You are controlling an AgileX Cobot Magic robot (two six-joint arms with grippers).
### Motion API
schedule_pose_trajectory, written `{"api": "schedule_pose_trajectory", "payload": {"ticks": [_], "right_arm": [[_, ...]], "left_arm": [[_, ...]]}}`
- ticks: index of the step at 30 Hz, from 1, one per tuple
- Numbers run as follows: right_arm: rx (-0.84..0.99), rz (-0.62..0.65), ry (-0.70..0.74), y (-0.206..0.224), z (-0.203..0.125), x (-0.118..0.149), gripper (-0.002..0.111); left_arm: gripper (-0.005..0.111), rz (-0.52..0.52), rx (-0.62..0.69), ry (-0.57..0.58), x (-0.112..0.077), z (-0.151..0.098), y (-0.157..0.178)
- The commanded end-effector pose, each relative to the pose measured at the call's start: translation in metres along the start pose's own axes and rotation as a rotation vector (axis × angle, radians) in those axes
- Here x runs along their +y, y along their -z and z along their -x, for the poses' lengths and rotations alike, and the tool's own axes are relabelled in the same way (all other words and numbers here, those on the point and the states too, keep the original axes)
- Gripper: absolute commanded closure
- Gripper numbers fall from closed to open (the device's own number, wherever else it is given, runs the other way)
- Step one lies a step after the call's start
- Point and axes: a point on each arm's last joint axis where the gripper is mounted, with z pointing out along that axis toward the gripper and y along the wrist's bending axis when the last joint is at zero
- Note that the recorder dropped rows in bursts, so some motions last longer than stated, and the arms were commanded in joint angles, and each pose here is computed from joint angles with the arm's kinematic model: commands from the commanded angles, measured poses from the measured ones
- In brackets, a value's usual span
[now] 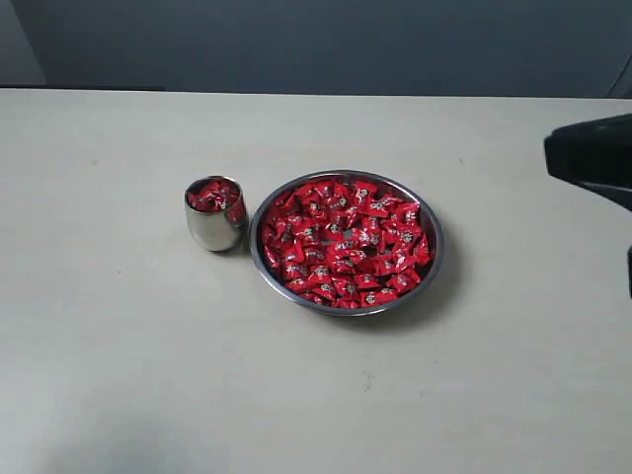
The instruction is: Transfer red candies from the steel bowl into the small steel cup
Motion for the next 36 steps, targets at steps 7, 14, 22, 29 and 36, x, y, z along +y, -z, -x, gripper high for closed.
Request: {"api": "schedule_pose_trajectory", "payload": {"ticks": [7, 14, 22, 29, 36], "right_arm": [[-0.183, -0.282, -0.094, 0.009, -0.086, -0.021, 0.109], [-0.241, -0.469, -0.146, 0.013, -0.132, -0.025, 0.109], [-0.282, -0.66, -0.192, 0.012, -0.16, -0.029, 0.109], [-0.249, -0.735, -0.225, 0.004, -0.184, -0.032, 0.109], [-0.213, -0.722, -0.251, 0.003, -0.187, -0.031, 0.109]], "left_arm": [[0.106, -0.004, -0.018, 0.0, 0.0, 0.003, 0.001], [0.106, -0.004, -0.018, 0.0, 0.0, 0.003, 0.001], [0.106, -0.004, -0.018, 0.0, 0.0, 0.003, 0.001], [0.106, -0.004, -0.018, 0.0, 0.0, 0.003, 0.001], [0.106, -0.004, -0.018, 0.0, 0.0, 0.003, 0.001]]}}
